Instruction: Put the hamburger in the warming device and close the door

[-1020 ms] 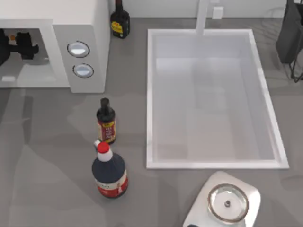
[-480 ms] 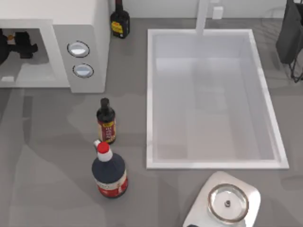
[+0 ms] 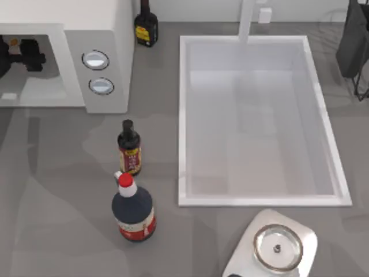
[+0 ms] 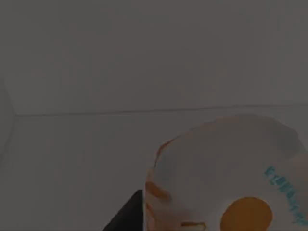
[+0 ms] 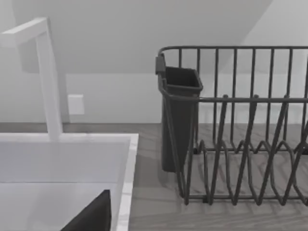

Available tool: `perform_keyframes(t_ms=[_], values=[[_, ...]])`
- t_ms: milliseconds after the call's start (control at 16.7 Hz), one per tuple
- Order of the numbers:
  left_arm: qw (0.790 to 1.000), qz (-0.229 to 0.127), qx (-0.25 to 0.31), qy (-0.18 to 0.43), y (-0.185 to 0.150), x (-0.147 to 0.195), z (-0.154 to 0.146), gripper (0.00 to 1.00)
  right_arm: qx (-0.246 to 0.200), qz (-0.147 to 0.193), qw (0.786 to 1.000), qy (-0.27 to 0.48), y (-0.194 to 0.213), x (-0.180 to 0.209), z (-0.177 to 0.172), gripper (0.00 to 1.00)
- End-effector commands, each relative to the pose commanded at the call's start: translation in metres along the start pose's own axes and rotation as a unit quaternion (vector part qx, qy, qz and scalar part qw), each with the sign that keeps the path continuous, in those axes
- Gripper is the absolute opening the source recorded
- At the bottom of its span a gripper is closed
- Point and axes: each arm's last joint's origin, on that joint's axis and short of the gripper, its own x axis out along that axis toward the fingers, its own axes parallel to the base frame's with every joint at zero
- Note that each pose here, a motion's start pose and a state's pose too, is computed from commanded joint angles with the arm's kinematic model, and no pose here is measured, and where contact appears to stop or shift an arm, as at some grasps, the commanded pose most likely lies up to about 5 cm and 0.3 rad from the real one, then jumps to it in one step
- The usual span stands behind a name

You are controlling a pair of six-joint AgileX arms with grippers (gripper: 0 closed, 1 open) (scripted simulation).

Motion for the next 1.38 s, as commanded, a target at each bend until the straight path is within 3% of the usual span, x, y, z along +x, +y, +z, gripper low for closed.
perform_keyframes(t_ms=[480,540,900,1380], values=[[1.000,0.000,0.000,0.000,0.000,0.000,0.000,1.00,0.000,0.000,1.000,0.000,0.000,0.000,0.000,1.00],[1.000,-0.019,0.007,0.000,-0.013,-0.048,0.002,1.00,0.000,0.000,1.000,0.000,0.000,0.000,0.000,1.00],[1.000,-0.019,0.009,-0.009,-0.007,-0.080,-0.004,1.00,0.000,0.000,1.000,0.000,0.000,0.000,0.000,1.00],[1.000,-0.023,0.002,0.013,-0.011,-0.204,-0.059,1.00,0.000,0.000,1.000,0.000,0.000,0.000,0.000,1.00]])
